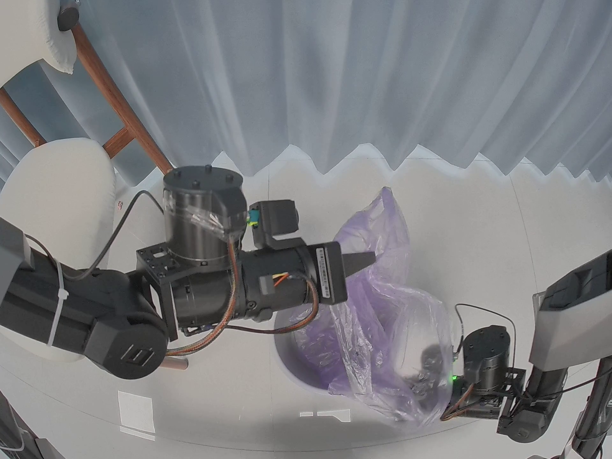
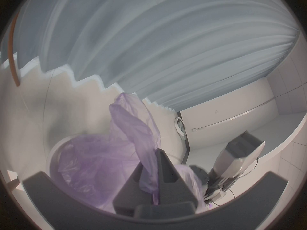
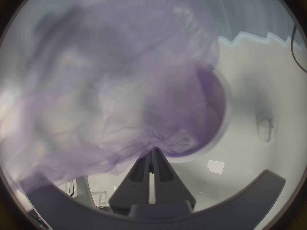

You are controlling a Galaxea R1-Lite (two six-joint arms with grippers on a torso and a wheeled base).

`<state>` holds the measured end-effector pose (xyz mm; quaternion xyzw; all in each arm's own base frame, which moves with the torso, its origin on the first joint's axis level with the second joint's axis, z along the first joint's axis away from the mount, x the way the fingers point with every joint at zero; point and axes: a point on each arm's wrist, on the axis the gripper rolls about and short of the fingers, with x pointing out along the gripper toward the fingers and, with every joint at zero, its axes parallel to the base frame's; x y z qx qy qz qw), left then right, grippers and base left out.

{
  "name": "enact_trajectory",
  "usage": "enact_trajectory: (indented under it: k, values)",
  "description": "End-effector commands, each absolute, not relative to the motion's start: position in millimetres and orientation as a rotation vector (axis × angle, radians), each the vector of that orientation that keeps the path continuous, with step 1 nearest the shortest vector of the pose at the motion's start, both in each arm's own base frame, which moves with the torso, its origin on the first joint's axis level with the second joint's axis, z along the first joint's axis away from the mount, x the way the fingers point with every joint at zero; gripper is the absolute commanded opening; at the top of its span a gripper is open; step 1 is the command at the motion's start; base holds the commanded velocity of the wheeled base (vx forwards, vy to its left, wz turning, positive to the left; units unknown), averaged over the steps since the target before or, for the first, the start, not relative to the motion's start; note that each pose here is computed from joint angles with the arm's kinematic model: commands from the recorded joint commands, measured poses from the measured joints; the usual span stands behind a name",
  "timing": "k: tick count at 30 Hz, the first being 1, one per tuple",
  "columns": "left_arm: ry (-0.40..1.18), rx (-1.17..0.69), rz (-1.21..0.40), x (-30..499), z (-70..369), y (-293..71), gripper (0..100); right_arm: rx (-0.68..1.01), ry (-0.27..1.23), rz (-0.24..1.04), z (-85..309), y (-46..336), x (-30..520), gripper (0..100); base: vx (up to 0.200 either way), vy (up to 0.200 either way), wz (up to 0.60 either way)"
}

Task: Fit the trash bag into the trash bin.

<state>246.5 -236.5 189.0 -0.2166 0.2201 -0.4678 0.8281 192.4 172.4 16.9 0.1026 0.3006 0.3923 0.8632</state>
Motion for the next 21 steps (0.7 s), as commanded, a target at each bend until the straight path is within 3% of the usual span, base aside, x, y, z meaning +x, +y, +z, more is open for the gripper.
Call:
enact_trajectory:
  k: [1, 14, 18, 21]
  values:
    - [0.547, -0.438, -0.944, 227.7, 170.2, -216.5, 0, 0.262, 0.597, 0.609, 42.1, 112.5, 187.1, 0, 0.000, 0.000, 0.00]
    - [0.561, -0.355, -0.983, 218.0, 159.3, -220.7, 0, 0.410, 0.607, 0.300, 52.9, 50.0, 189.1, 0, 0.000, 0.000, 0.00]
    - [0.581, -0.328, -1.034, 201.8, 154.5, -227.1, 0, 0.443, 0.434, 0.316, 82.4, 48.3, 212.4, 0, 0.000, 0.000, 0.00]
    - [0.604, -0.313, -1.056, 192.2, 150.1, -230.2, 0, 0.481, 0.400, 0.398, 105.7, 57.3, 218.6, 0, 0.000, 0.000, 0.00]
